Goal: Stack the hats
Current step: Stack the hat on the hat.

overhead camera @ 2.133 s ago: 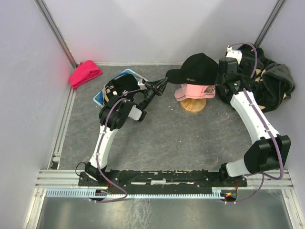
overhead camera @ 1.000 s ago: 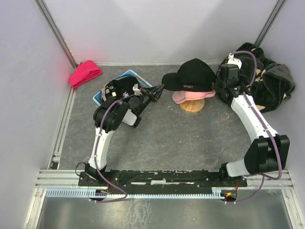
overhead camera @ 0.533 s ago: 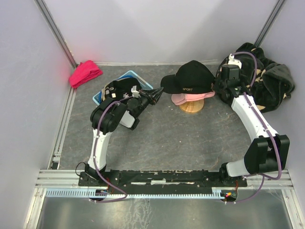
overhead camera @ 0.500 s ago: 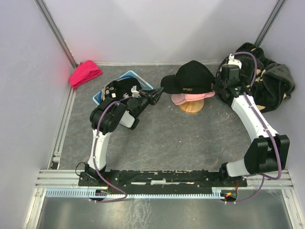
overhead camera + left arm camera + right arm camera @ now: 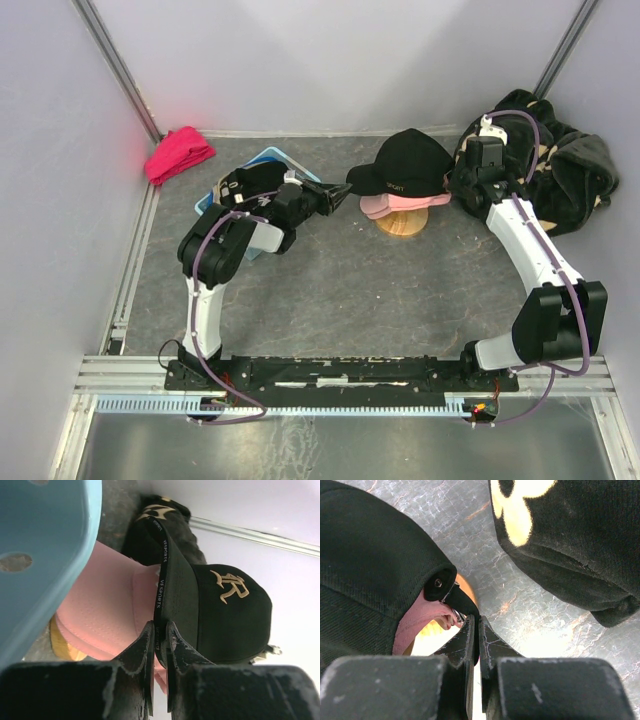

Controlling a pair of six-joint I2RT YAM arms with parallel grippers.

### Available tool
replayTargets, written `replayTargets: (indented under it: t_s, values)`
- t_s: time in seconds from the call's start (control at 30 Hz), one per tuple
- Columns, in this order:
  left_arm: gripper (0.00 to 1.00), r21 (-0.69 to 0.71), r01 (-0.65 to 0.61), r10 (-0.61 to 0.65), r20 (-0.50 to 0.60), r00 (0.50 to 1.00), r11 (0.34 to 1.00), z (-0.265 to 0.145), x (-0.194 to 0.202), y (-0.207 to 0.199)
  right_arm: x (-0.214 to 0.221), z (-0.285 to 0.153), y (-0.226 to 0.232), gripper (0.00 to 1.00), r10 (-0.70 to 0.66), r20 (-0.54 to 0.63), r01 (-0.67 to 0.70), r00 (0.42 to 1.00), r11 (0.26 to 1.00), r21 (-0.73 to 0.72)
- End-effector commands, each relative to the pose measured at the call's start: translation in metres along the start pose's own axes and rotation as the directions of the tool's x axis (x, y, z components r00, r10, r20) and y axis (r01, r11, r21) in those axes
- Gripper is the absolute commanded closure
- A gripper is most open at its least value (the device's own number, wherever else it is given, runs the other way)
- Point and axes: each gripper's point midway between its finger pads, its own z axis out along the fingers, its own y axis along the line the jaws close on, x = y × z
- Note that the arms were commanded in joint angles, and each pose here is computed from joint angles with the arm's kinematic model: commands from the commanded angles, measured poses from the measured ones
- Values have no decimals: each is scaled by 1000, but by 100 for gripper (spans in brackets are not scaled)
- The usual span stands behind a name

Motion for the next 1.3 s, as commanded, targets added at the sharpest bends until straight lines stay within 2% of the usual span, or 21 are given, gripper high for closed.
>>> replayTargets:
  t_s: [0.0, 0.13, 0.47, 0.77, 1.0, 1.27]
  values:
    - [97, -349, -97, 138, 95, 986, 932, -9, -43, 78, 11, 2, -43, 92, -19, -40, 25, 999, 988, 156]
    - [97, -399, -132, 182, 91, 979, 908, -12, -43, 86, 8, 0, -42, 92, -15, -31, 20, 999, 988, 150]
    - [97, -425, -145, 194, 74, 978, 893, -19, -39, 97, 11, -2, -42, 91, -18, -36, 22, 999, 990, 143]
    - [97, -491, -201, 246, 28, 969, 848, -27, -33, 115, 27, 0, -46, 92, -19, -70, 30, 997, 988, 152]
    - [97, -546, -236, 278, -5, 961, 804, -38, -27, 137, 44, 10, -49, 92, -12, -104, 28, 995, 987, 159]
    - [97, -574, -227, 268, -14, 963, 787, -44, -12, 157, 46, 24, -44, 92, -1, -115, 18, 993, 989, 148]
